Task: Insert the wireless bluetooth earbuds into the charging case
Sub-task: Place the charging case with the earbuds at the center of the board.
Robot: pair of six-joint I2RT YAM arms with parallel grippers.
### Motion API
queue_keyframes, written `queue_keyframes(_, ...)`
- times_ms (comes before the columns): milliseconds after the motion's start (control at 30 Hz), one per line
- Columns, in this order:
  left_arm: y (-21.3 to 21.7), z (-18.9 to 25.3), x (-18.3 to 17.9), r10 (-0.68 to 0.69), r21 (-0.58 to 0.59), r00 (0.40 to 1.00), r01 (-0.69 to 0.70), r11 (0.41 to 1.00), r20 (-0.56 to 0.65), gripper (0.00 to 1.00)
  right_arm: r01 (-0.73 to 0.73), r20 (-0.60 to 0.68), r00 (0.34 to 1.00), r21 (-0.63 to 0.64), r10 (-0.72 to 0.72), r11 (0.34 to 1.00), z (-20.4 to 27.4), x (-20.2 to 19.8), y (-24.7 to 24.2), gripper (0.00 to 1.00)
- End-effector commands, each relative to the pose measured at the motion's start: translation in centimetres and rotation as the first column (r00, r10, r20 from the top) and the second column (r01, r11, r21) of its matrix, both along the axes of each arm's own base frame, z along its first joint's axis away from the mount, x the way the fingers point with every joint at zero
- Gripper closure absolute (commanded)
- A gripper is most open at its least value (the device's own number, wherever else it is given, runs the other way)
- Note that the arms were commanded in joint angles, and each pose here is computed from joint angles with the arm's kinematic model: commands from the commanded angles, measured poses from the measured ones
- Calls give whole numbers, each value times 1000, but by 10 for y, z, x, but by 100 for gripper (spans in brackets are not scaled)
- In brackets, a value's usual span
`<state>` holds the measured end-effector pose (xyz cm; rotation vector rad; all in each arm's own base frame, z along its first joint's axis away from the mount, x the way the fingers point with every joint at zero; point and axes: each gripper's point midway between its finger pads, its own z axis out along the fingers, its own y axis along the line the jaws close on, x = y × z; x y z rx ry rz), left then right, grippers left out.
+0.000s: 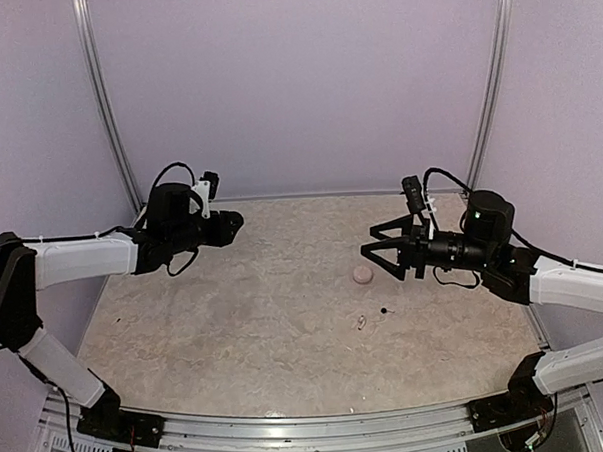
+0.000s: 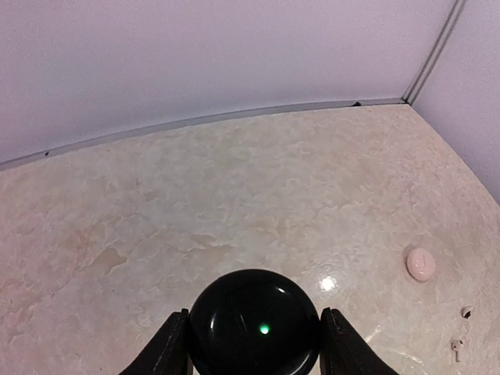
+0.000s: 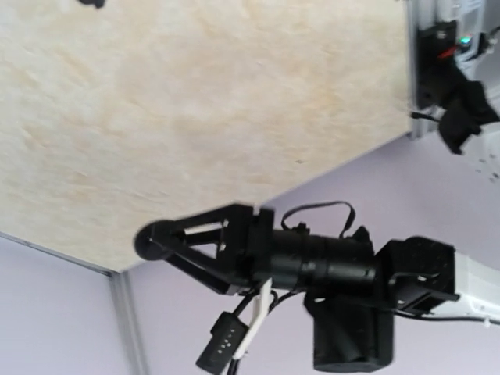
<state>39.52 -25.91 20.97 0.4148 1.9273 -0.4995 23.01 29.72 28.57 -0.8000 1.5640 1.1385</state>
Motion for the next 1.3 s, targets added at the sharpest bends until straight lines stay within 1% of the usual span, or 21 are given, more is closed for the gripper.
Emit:
queue_keyframes(0,42,-30,41,182,-115,970,-201,973,-159,61,98,-14,995,-63,-100,993,-24,24,-8,20)
queue_keyframes(33,48,-45,48,210,-99,960,-231,968,-186,61,117,-17,993,-73,-118,990,-27,28,-9,20)
queue_keyframes(167,64,-76,70,290,-42,926,-308,950,-240,60,163,-46,984,-129,-170,978,-40,49,-11,20)
queue_keyframes(300,72,-99,88,335,25,900,-342,939,-280,59,167,-74,980,-177,-183,970,-54,63,-11,20)
queue_keyframes(500,70,-133,104,339,88,873,-330,940,-349,56,190,-123,966,-249,-226,950,-78,84,-17,20)
queue_keyframes(633,65,-148,111,330,103,868,-315,944,-372,55,205,-173,949,-296,-263,933,-101,101,-23,22)
queue_keyframes(667,65,-156,107,334,125,856,-310,943,-395,55,213,-177,945,-307,-276,927,-105,104,-24,22)
queue_keyframes(900,63,-179,103,325,156,837,-285,946,-440,52,225,-191,924,-427,-331,876,-138,129,-30,23)
queue_keyframes(1000,64,-188,96,326,167,828,-280,945,-456,49,222,-206,916,-453,-343,864,-150,137,-33,23)
queue_keyframes(1067,63,-191,94,324,168,824,-276,946,-465,47,222,-211,913,-461,-349,859,-156,143,-36,23)
queue_keyframes(1167,63,-194,92,325,175,819,-274,946,-474,43,200,-224,919,-445,-325,873,-164,150,-38,22)
queue_keyframes(1267,64,-193,91,327,174,815,-277,945,-478,35,185,-238,915,-473,-327,861,-181,159,-46,21)
